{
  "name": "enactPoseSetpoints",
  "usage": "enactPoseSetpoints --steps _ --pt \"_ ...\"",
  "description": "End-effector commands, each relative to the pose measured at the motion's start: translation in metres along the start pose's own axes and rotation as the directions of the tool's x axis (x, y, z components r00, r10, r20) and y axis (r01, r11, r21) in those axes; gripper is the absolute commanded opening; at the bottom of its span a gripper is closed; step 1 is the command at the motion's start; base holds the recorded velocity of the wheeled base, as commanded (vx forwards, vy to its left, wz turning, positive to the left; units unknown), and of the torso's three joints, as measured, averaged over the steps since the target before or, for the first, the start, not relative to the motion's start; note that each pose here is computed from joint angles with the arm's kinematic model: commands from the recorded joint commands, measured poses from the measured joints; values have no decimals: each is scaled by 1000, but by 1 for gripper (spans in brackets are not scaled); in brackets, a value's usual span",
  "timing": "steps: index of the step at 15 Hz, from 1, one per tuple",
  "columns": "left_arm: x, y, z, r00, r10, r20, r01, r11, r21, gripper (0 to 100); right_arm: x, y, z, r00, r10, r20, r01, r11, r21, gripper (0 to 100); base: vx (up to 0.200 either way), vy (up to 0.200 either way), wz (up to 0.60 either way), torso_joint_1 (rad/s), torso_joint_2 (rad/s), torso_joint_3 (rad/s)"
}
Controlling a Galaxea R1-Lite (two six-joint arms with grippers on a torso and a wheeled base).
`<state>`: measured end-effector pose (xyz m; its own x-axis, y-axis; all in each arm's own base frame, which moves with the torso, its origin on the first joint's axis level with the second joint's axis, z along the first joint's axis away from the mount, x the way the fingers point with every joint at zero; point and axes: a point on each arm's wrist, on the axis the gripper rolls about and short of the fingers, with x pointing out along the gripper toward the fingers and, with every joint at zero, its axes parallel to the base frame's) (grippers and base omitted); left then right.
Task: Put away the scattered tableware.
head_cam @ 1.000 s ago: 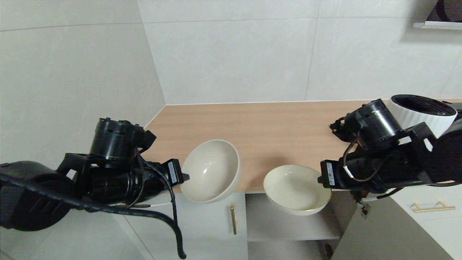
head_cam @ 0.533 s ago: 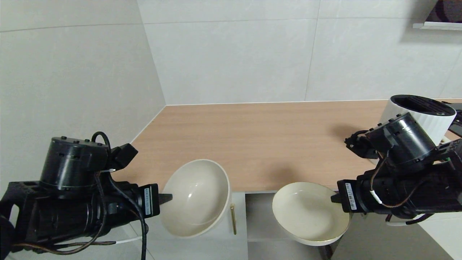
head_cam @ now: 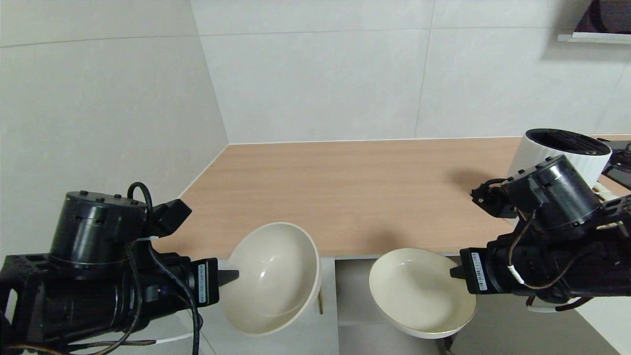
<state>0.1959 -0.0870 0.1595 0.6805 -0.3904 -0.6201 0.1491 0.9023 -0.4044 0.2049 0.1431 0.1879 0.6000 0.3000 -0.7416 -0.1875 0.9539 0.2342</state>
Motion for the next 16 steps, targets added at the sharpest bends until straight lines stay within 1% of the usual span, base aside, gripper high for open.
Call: enactPoseSetpoints --steps 1,3,8,11,16 --pt "2 0 0 1000 2 -6 -2 1000 -2 0 6 0 -1 1000 -12 -17 12 1000 -1 0 0 0 0 0 0 0" --pt "4 1 -1 1000 6 -14 -6 1000 -2 0 13 0 -2 999 -23 -35 23 1000 -4 0 0 0 0 0 0 0" --pt "5 1 -2 1000 8 -22 -8 1000 0 0 20 0 -4 999 -30 -46 29 1000 -6 0 0 0 0 0 0 0" --pt "5 1 -3 1000 8 -26 -7 1000 3 0 20 0 -4 998 -31 -48 31 1000 -8 0 0 0 0 -139 349 191" --pt "6 0 -4 1000 5 -29 -5 1000 6 0 21 1 -6 998 -29 -55 29 999 -14 0 0 0 0 -201 482 276"
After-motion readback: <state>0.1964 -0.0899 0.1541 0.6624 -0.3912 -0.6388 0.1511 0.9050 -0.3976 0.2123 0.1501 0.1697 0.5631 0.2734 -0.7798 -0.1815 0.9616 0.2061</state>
